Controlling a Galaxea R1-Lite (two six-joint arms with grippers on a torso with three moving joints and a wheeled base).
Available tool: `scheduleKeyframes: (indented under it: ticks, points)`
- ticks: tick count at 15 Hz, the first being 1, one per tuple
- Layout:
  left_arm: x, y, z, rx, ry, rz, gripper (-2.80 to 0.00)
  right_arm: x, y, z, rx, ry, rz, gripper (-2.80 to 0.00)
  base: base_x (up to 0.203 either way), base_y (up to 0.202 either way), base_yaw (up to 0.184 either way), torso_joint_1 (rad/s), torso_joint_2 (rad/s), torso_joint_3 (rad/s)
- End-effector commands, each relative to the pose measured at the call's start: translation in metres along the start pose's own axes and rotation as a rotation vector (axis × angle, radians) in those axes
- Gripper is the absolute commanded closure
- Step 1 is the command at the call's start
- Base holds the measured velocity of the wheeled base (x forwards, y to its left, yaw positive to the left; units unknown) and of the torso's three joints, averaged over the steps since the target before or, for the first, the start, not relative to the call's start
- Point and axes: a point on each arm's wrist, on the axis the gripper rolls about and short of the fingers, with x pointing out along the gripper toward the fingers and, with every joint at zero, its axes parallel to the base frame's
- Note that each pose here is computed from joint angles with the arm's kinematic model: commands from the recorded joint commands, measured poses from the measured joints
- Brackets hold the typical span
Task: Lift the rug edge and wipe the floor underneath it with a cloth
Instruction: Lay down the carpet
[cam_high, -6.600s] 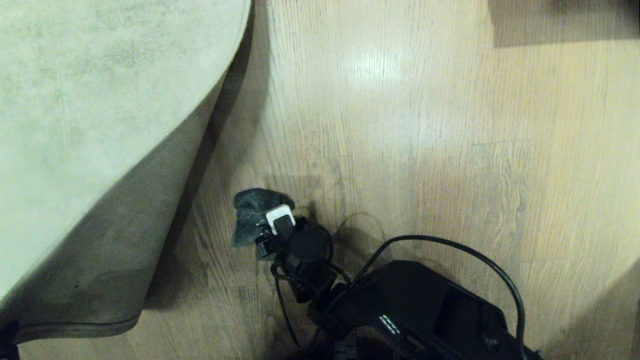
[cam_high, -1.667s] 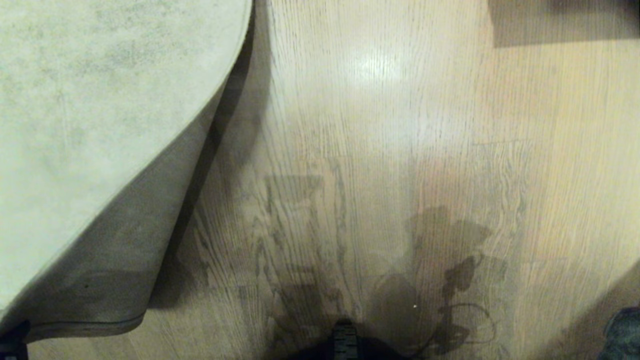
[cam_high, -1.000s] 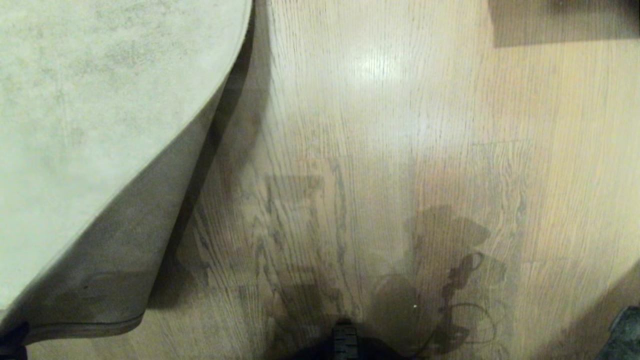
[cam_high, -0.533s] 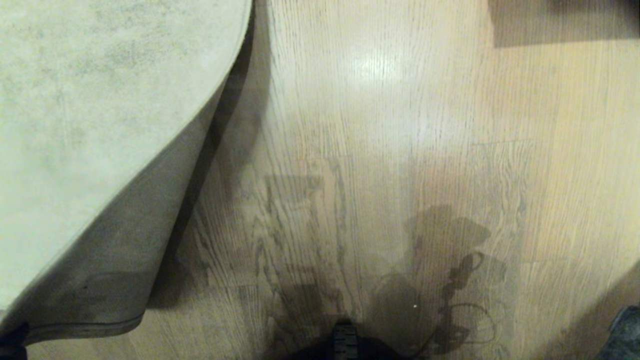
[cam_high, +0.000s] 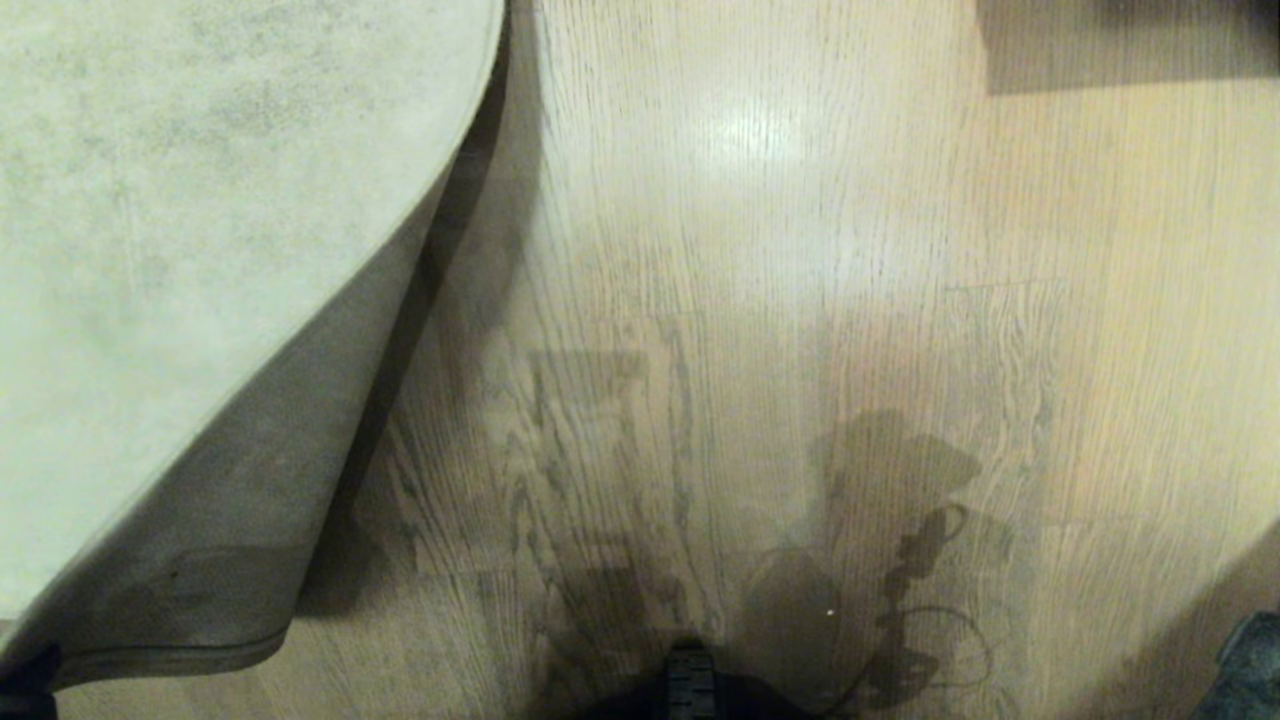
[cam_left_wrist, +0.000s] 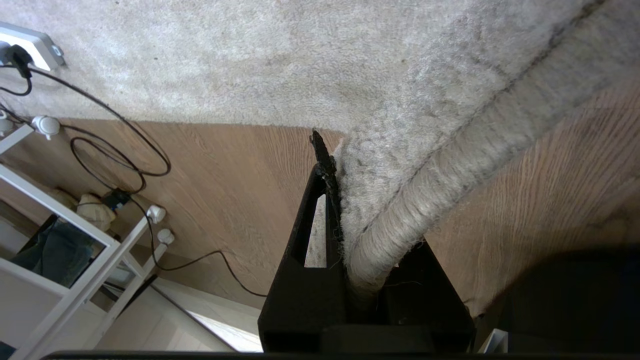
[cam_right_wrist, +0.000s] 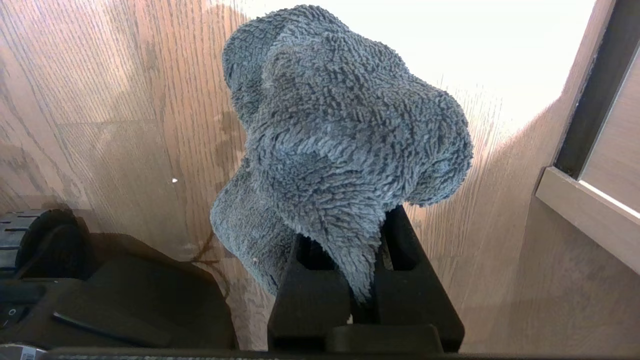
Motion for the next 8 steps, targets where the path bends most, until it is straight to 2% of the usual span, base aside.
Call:
scheduleKeyframes:
  ticks: [1,8]
  points:
    - [0.0002,-0.0005,0.0001,0.004,-0.003,-0.005,0.0,0.0002,0.0,0.0002,-0.001,0.002,0.0,0.0,0.0,0.0,0.0,0.0,0.0,0.0]
    - [0.0002,-0.0021,-0.0024,0.003,0.002,-0.009,0.0,0.0002,0.0,0.0002,-0.001,0.002,0.0,0.0,0.0,0.0,0.0,0.0,0.0,0.0]
